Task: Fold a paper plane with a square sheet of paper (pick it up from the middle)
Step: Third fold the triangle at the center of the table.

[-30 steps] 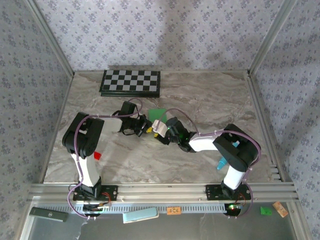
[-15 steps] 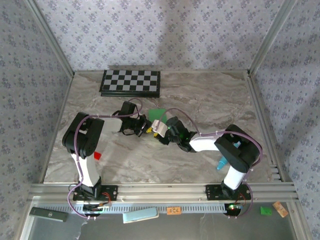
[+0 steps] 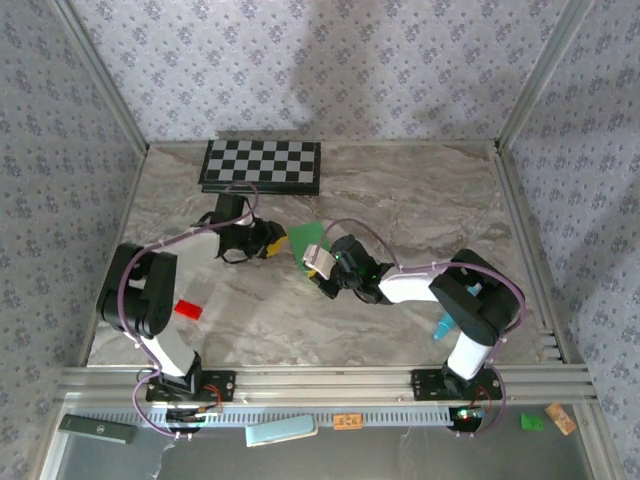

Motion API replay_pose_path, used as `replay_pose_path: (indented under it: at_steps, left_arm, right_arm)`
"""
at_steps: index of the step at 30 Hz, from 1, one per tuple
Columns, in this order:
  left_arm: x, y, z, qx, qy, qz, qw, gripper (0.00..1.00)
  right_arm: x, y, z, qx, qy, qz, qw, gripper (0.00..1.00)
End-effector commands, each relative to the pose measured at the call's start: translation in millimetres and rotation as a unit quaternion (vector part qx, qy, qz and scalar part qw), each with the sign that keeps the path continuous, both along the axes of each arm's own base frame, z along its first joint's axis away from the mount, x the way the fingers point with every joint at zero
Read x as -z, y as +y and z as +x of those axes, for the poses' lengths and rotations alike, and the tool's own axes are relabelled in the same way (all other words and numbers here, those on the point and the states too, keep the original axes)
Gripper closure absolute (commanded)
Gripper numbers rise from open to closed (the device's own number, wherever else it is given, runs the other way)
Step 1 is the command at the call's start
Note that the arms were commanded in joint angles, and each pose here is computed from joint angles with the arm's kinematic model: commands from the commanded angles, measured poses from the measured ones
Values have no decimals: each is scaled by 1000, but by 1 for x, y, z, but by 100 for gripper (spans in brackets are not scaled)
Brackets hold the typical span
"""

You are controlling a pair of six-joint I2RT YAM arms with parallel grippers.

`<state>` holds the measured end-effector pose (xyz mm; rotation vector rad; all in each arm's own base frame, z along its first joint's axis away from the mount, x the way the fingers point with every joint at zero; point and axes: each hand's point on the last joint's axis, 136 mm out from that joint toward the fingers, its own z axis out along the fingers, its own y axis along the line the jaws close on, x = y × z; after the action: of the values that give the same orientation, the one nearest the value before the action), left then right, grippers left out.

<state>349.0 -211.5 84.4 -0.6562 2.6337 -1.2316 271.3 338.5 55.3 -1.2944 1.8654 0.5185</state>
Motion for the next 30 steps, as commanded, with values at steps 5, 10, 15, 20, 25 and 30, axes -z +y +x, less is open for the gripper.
replay_pose_path:
  at_steps: [5,10,15,20,25,30]
  left_arm:
    - [-7,-27,7,55,-30,4,998,66]
    - [14,-45,9,86,-8,17,996,73]
    - [31,-51,13,101,8,35,994,79]
    - [54,-45,9,110,33,74,991,86]
    - [70,-40,1,127,53,111,984,92]
    - [80,-39,-3,134,64,122,981,97]
  right_arm:
    - [-19,14,-11,-3,78,55,995,99]
    - [-19,19,-14,4,112,73,991,99]
    - [-18,22,-15,8,135,84,987,99]
    - [-15,20,-7,37,150,89,984,100]
    - [-10,13,9,94,174,93,976,100]
    - [-3,6,22,138,183,78,970,100]
